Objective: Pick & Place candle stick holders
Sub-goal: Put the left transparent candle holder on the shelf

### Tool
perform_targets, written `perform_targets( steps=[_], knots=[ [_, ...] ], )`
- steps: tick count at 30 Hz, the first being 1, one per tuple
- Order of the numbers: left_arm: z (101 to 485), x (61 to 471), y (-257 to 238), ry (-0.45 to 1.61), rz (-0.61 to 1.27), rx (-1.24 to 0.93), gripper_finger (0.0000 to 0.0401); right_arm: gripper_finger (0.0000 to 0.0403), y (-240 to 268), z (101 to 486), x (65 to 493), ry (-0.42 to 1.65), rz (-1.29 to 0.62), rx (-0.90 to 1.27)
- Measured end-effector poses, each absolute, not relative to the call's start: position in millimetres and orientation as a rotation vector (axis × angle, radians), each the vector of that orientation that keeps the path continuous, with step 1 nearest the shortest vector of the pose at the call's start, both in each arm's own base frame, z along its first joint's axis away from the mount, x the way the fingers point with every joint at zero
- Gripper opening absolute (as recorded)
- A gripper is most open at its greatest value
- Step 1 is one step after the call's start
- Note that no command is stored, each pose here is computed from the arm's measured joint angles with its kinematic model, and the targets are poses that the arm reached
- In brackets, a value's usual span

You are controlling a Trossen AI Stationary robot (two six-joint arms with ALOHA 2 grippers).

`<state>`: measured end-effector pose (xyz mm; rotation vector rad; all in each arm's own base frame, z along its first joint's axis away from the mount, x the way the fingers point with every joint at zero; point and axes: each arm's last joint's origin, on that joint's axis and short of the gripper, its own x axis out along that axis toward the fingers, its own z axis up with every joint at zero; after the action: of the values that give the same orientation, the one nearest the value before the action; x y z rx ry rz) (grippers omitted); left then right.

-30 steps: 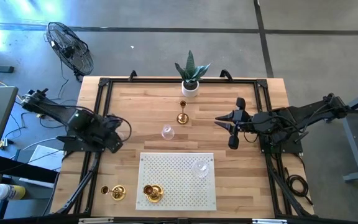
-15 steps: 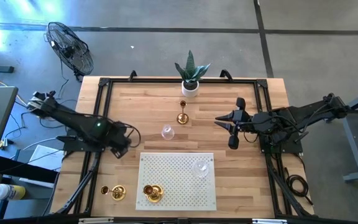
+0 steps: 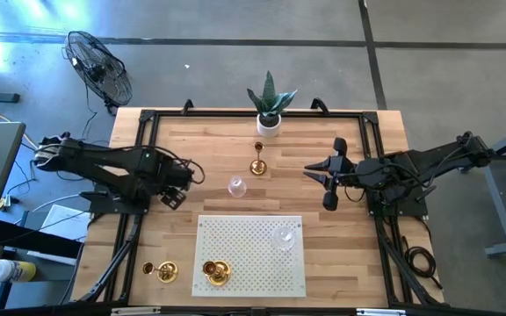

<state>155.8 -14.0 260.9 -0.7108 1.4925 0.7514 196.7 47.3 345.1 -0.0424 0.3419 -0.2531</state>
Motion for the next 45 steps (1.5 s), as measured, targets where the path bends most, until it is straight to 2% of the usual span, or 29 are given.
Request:
perform_targets(
  steps=[20,27,31,37,45],
  knots=[
    [259.0,155.5,-12.9,1.497,0.777,-0.704,0.0229,0.0059,47.2,343.4,196.0,0.357,-0.256,-0.024],
    [231.5,147.6,-13.4,1.588,0.787,-0.704,0.0229,0.0056,47.1,343.2,195.9,0.359,-0.256,-0.025],
    [226.4,147.8,-11.8,1.556,0.814,-0.659,0.0229,0.0057,47.2,343.4,196.0,0.356,-0.257,-0.024],
    [225.6,155.1,-11.8,1.495,0.749,-0.63,0.0229,0.0055,47.1,343.5,196.0,0.357,-0.257,-0.033],
    [226.0,152.1,-11.2,1.519,0.762,-0.602,0.0229,0.0056,47.1,344.1,196.3,0.351,-0.256,-0.041]
  ],
)
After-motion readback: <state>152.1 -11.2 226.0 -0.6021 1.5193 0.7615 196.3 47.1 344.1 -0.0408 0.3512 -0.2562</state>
